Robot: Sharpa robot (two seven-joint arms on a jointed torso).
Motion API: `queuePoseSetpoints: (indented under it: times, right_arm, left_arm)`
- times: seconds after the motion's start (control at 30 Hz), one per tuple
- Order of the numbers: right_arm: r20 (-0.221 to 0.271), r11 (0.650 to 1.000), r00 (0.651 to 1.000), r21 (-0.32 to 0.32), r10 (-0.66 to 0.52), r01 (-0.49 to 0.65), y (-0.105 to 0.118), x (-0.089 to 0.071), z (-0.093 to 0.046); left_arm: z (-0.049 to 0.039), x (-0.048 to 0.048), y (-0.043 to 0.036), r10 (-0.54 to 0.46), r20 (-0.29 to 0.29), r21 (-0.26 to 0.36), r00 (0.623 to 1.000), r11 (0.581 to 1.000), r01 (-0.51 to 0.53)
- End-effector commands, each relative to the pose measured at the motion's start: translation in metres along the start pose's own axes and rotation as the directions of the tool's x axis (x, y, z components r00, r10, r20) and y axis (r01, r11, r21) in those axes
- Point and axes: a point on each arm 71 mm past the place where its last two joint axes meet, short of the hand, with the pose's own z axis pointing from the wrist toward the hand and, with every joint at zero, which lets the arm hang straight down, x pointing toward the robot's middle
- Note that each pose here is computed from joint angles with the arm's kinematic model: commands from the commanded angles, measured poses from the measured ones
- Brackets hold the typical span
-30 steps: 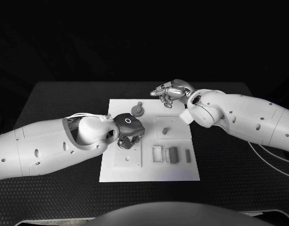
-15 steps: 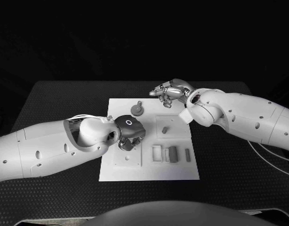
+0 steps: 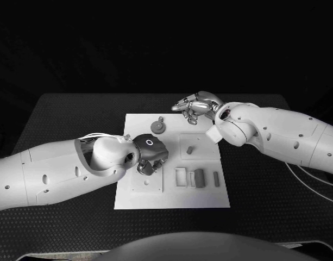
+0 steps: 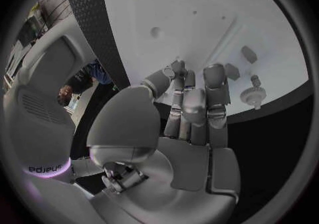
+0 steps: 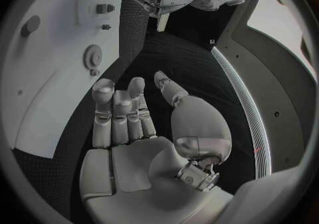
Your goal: Assemble the parts on the task board
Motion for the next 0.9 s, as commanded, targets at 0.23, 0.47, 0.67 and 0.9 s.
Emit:
queuePoseSetpoints:
  times: [0.23, 0.47, 0.67, 0.9]
  right_arm:
    - [-0.022, 1.0, 1.0, -0.012, -0.007, 0.006, 0.0012, 0.0017, 0.0003]
    - [-0.021, 1.0, 1.0, -0.012, -0.007, 0.006, 0.001, 0.0016, 0.0007]
    - [-0.024, 1.0, 1.0, -0.012, -0.006, 0.006, 0.0012, 0.0021, 0.001]
    - [-0.025, 1.0, 1.0, -0.011, -0.006, 0.006, 0.0012, 0.0024, 0.0014]
  left_arm:
    - [0.0004, 0.0022, -0.0013, -0.006, -0.016, 0.004, 1.0, 1.0, 0.006]
    - [0.0001, 0.0031, -0.0016, -0.008, -0.02, 0.003, 1.0, 1.0, 0.008]
    - [0.0001, 0.0033, -0.0015, -0.008, -0.02, 0.001, 1.0, 1.0, 0.008]
    - [0.0004, 0.0041, -0.0028, -0.01, -0.02, 0.003, 1.0, 1.0, 0.01]
